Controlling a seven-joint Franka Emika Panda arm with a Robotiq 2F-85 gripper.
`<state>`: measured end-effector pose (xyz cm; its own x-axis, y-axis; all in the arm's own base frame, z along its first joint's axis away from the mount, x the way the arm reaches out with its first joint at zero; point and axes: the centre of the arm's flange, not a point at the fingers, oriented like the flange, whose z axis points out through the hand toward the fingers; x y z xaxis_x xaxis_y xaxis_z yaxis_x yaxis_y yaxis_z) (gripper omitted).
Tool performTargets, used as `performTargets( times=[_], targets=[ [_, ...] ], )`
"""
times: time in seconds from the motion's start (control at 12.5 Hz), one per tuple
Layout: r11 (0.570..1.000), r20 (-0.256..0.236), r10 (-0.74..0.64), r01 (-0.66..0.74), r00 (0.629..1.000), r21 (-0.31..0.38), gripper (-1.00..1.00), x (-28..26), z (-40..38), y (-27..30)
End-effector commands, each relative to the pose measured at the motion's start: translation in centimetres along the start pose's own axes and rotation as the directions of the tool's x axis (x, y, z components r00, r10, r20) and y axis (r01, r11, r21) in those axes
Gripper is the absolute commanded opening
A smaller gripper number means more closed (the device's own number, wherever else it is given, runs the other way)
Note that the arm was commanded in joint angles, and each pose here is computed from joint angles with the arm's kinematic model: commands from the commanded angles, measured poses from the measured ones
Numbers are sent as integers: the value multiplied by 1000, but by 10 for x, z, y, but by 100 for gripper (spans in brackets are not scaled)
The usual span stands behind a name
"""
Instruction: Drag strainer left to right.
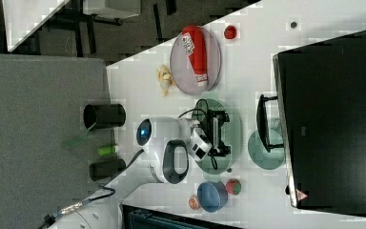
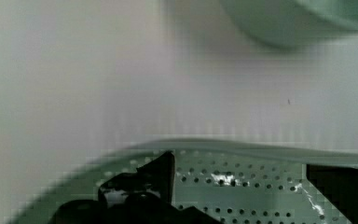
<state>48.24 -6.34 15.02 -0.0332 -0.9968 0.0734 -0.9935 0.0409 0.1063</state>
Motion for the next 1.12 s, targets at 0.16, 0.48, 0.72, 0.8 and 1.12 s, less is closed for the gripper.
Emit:
performTargets(
  times=[0.16, 0.48, 0.72, 0.8, 1.12],
  targets=[
    [999, -14, -44, 44, 999, 18, 100, 10, -8, -3],
    [992, -18, -107, 108, 994, 73, 100, -4, -35, -11],
    [937, -67, -327, 333, 943, 111, 100, -24, -116, -11],
    [921, -89, -364, 372, 927, 113, 100, -26, -151, -8],
    [889, -51, -439, 442, 897, 117, 100, -24, -290, 25]
  ],
)
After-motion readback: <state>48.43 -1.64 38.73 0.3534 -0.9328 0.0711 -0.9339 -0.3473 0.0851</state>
